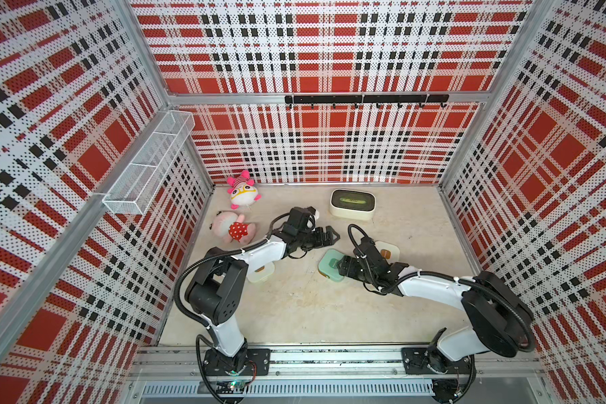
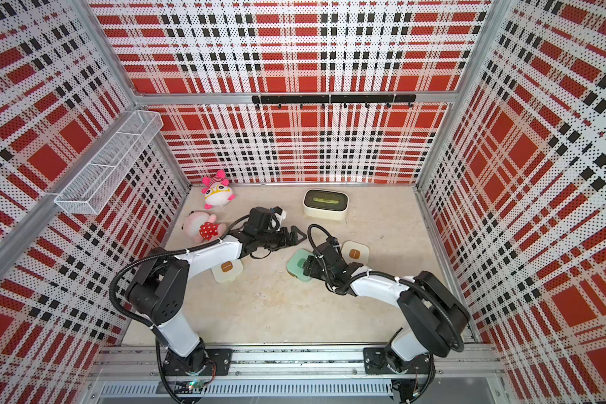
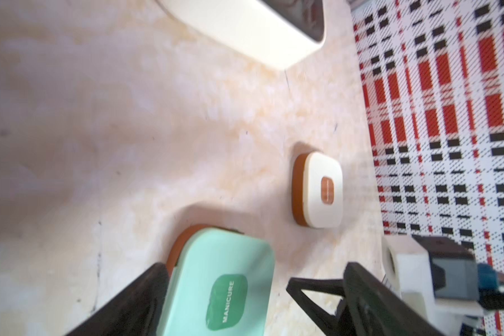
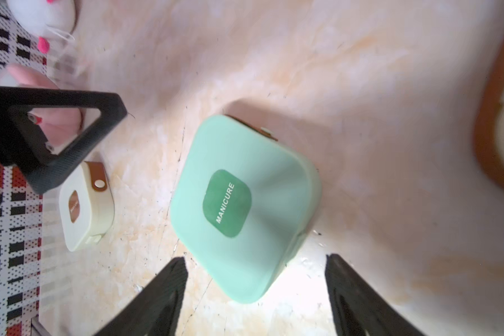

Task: Organize nail clipper sets
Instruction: Reset both arms

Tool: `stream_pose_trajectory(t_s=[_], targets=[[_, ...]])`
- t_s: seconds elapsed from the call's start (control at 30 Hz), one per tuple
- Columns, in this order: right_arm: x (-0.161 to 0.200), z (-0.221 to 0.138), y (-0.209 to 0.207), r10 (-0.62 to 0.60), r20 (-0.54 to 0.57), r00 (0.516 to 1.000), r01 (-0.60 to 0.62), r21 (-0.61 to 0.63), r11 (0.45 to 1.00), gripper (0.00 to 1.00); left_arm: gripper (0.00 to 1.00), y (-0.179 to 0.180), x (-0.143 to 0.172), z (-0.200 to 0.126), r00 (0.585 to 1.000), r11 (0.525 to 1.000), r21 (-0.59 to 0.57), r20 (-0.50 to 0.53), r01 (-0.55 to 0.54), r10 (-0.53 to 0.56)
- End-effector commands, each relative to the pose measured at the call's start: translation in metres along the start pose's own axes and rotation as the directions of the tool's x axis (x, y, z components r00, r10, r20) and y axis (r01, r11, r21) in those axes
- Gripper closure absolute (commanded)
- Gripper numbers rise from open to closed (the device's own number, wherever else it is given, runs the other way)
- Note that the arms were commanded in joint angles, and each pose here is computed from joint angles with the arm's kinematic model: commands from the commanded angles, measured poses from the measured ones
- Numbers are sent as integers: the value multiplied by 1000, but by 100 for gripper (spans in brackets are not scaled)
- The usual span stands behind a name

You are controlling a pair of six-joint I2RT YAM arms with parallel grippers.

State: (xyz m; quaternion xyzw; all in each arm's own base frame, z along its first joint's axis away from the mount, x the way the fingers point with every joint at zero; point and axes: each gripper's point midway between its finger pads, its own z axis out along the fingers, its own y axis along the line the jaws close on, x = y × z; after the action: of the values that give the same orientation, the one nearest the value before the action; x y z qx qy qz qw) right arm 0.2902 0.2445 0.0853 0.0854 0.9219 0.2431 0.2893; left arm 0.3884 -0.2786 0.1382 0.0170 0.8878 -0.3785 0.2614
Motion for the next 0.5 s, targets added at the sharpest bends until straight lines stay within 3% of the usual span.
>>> stream_pose_trajectory(t_s=[0.0, 0.1, 0.2, 0.27, 0.4, 0.47], targets=[[-29, -32, -17, -106, 97, 990, 94, 120, 988, 3, 2, -14, -49, -53, 979, 997, -56, 194, -60, 70], [-63, -64, -20, -185, 204, 961, 144, 202, 969, 0, 2, -36, -90, -117, 897, 983, -124, 406, -138, 177], [-104, -103, -20, -250, 345, 905, 147, 296, 944, 0, 2, -47, -118, -179, 774, 958, -241, 573, -155, 269], [-134, -132, -22, -263, 453, 852, 89, 369, 925, 0, 2, -56, -127, -222, 659, 942, -291, 677, -168, 327], [-165, -157, -8, -380, 550, 744, 145, 422, 895, 2, 2, -50, -120, -289, 454, 898, -415, 779, -144, 433], [-172, -162, 2, -433, 580, 690, 208, 415, 886, 0, 2, -44, -106, -323, 310, 905, -414, 851, -103, 424]])
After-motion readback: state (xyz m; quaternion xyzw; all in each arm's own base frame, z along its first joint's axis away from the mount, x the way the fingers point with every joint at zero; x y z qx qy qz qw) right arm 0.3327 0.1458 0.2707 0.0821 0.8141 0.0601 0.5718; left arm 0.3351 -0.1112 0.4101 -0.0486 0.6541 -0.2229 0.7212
